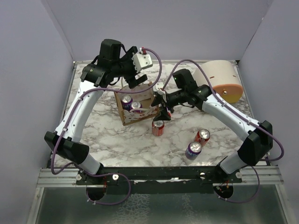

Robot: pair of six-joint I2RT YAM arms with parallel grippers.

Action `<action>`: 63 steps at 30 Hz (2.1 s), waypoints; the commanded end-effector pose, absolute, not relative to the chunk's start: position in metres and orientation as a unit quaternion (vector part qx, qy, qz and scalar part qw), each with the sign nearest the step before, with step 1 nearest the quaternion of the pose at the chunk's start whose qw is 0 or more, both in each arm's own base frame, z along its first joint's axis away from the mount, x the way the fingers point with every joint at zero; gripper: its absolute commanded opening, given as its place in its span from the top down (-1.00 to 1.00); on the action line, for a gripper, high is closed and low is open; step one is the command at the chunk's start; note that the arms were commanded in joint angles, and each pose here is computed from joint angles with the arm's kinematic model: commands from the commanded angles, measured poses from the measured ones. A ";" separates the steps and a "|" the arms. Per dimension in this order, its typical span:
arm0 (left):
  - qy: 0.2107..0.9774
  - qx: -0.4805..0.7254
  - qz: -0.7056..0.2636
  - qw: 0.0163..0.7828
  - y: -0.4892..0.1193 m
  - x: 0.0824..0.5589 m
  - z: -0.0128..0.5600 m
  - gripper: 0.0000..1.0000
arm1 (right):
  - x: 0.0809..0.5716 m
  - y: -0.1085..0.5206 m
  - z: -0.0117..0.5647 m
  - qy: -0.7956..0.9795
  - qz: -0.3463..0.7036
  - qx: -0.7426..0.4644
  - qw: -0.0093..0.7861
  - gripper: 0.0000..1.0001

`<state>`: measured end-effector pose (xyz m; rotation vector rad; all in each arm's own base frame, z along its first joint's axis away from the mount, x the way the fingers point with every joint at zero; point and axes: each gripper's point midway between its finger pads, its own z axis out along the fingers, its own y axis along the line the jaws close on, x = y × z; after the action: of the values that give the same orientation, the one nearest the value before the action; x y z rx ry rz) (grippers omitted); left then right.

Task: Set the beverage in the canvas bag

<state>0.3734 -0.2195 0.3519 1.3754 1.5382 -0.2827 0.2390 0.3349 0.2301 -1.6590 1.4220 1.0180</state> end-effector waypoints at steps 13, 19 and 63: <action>0.603 0.632 -0.243 0.423 -0.273 0.274 0.326 -0.63 | 0.294 0.202 0.282 0.674 0.303 -0.472 0.481 -0.56; 0.569 0.725 -0.222 0.318 -0.304 0.220 0.264 -0.57 | 0.297 0.147 0.285 0.694 0.284 -0.409 0.519 -0.58; 0.571 0.802 -0.102 0.143 -0.309 0.242 0.103 -0.35 | 0.293 0.140 0.281 0.676 0.345 -0.398 0.515 -0.61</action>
<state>0.2424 -0.3055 0.0916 2.3667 1.6356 -0.2596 0.2938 0.1365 0.2788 -0.9364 1.6609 0.8015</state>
